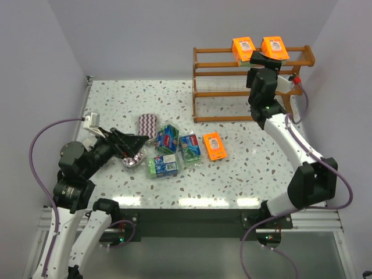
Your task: Place and organize the cleaning sponges onto the shelf
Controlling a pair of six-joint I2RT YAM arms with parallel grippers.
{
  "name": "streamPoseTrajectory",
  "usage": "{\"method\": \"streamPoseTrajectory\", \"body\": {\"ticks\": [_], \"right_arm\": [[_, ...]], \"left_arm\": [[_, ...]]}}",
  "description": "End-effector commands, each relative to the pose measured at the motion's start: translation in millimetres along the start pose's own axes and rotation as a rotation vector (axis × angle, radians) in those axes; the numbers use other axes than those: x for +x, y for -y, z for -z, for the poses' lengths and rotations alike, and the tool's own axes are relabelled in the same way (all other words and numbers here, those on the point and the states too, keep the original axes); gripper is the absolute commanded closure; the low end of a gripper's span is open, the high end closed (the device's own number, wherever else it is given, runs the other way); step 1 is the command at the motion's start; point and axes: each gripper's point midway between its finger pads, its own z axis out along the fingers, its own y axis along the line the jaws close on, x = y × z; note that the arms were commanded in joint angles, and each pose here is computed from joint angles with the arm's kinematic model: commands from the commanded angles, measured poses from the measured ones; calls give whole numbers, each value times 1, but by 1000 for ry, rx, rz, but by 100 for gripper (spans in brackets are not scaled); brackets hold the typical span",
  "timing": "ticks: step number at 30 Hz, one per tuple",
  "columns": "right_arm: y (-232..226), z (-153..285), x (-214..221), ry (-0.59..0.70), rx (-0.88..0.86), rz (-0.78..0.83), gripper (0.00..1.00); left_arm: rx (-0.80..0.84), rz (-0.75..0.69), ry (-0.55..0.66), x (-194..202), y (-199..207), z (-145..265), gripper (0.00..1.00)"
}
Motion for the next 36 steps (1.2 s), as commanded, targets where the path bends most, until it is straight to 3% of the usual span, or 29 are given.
{"method": "streamPoseTrajectory", "body": {"ticks": [1, 3, 9, 11, 12, 14, 15, 16, 18, 19, 24, 36], "right_arm": [[-29, 34, -14, -45, -69, 59, 21], [-30, 58, -17, -116, -62, 117, 20], [49, 122, -31, -285, 70, 439, 19], [99, 142, -27, -384, 167, 522, 19], [126, 163, -17, -492, 180, 522, 19], [152, 182, -14, -555, 205, 490, 21], [195, 199, -12, -612, 255, 475, 23], [183, 214, -5, -663, 176, 373, 25], [221, 237, -3, -720, 225, 306, 29], [217, 248, -4, -749, 184, 283, 30], [251, 268, -10, -773, 245, 269, 31], [307, 270, 30, -963, 385, 242, 35]], "left_arm": [[29, -22, 26, -7, 9, 4, 0], [32, -19, 29, -5, 8, 4, 0], [53, -12, 11, 5, 2, -2, 0], [58, -7, -4, 8, 0, -6, 0], [64, -1, -16, 11, -1, -9, 0], [73, -4, -22, 11, -1, -11, 0], [75, -2, -24, 11, 0, -12, 0], [74, -2, -28, 11, -1, -13, 0], [80, -6, -35, 13, -1, -13, 0], [79, -9, -38, 13, -1, -14, 0], [78, 6, -57, 21, -5, -14, 0], [58, 23, -57, 25, -9, -10, 0]]}}
